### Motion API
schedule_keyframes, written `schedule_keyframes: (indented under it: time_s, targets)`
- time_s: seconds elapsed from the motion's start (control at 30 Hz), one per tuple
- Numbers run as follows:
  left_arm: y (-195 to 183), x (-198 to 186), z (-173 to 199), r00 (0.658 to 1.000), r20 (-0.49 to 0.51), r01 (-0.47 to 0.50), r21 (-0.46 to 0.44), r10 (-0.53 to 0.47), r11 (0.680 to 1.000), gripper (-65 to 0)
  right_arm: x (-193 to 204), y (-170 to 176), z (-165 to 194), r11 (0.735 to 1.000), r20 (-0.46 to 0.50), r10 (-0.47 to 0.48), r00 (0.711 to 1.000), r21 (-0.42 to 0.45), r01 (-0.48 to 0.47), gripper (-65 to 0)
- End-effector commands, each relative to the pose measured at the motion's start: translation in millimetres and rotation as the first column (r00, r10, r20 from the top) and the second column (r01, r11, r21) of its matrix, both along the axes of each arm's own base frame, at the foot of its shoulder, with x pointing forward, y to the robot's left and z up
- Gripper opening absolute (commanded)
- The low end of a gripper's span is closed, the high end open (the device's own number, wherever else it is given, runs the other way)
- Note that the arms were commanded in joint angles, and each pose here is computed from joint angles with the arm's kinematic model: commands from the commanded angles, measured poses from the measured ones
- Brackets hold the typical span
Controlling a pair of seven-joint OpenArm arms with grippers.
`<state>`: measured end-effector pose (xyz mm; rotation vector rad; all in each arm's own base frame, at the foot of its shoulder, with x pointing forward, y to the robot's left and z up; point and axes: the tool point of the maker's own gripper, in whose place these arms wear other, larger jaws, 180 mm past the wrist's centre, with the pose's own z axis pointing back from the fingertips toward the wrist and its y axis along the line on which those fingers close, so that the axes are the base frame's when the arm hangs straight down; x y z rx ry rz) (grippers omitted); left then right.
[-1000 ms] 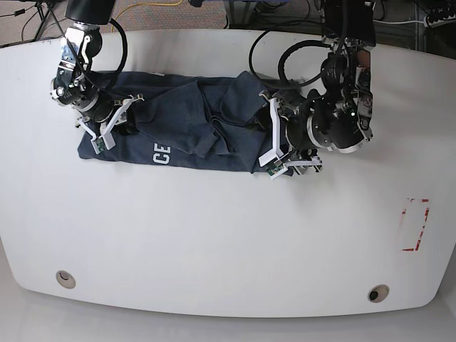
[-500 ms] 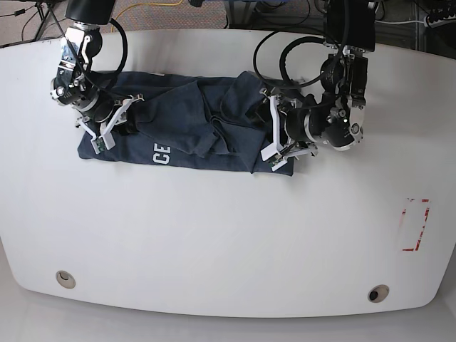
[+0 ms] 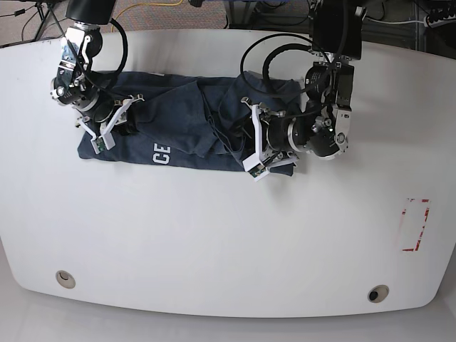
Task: Layout the t-shirt on the table in an organized manner, then fold the t-shirt properly
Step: 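Lay the folded end down on the strip with the left gripper, then open the left gripper and move it over the folded section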
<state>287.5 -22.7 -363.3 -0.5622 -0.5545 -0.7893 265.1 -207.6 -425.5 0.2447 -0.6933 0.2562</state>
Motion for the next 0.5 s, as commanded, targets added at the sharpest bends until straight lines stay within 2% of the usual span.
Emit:
schedule_keyframes:
  time_s: [0.0, 0.37, 0.47]
  targets:
    - [-8.6, 16.9, 21.2, 0.998, 0.062, 0.004, -0.043, -0.001, 0.999, -43.8, -5.9, 1.1, -5.0, 1.0, -0.035, 0.011, 0.999, -0.02, -0.011, -52.5]
    - [-28.7, 42.0, 7.6, 1.0, -0.031, 0.001, -0.081, -0.003, 0.997, -43.6, -6.0, 3.5, -5.5, 1.0, -0.035, 0.01, 0.999, -0.014, -0.01, -52.5]
    - [-48.1, 48.1, 11.1, 0.999, -0.022, 0.031, -0.114, -0.033, 0.993, -44.0, -6.0, 4.0, -5.7, 1.0, -0.035, 0.01, 0.999, -0.013, -0.01, -52.5]
